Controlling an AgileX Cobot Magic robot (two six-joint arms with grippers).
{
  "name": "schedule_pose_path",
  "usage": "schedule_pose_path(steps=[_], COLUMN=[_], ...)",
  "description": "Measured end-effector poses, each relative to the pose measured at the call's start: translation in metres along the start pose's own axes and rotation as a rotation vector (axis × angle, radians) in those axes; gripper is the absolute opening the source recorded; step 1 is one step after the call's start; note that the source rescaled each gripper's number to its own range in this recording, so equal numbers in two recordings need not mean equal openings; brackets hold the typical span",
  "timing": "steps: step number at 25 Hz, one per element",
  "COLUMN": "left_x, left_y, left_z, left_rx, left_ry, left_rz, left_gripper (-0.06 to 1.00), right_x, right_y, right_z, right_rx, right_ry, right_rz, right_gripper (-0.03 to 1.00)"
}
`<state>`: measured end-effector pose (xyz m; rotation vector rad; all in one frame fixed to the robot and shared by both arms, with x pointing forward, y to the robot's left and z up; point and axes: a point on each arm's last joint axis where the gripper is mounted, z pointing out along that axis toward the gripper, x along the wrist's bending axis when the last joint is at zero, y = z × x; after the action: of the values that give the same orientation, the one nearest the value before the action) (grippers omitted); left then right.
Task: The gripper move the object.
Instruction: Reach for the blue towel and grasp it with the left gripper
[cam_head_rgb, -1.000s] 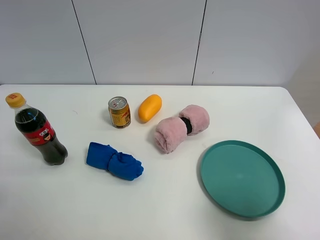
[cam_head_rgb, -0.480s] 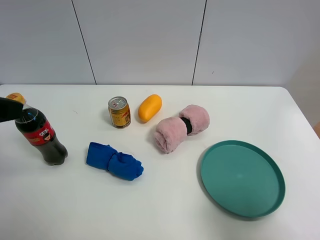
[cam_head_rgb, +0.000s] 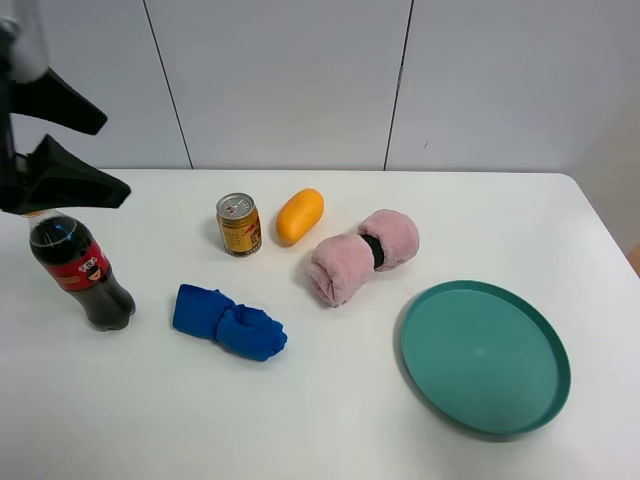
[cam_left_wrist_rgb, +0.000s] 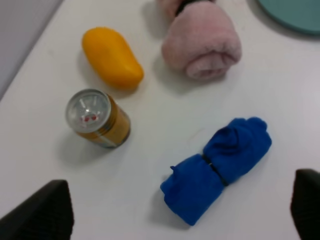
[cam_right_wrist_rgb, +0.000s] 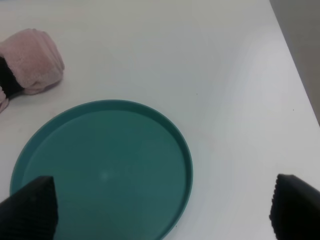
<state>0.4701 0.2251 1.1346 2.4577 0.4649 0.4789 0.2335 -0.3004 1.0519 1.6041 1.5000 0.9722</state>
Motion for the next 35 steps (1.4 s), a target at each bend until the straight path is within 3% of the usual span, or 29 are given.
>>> schedule_pose_path(steps=[6,11,15,21,31,35], left_x=[-0.002,-0.013,-0.018,-0.02,-0.035,-0.043], left_y=[0.004,0.015,0.01,-0.009,-0.042,-0.055], left_z=[0.069,0.116,0.153,0.196,0.228,0.234], left_rx=[0.229,0.264,0.322,0.411,0.453,0.438], left_ry=[-0.085,-0.121,-0.167,-0.255,-0.338,-0.335], left_rz=[0.238,0.36,0.412,0.409,0.489,0.54], left_gripper=[0.85,0.84,0.84,0.84,0.84,0.84], right_x=[0.0,0.0,0.0,0.0,0.0,0.0], right_y=[0.0,0.0,0.0,0.0,0.0,0.0], right_z=[0.0,0.0,0.0,0.0,0.0,0.0], right_rx=[0.0,0.0,0.0,0.0,0.0,0.0], right_ry=[0.0,0.0,0.0,0.0,0.0,0.0], right_rz=[0.0,0.0,0.0,0.0,0.0,0.0], right_gripper=[1.0,1.0,1.0,1.0,1.0,1.0])
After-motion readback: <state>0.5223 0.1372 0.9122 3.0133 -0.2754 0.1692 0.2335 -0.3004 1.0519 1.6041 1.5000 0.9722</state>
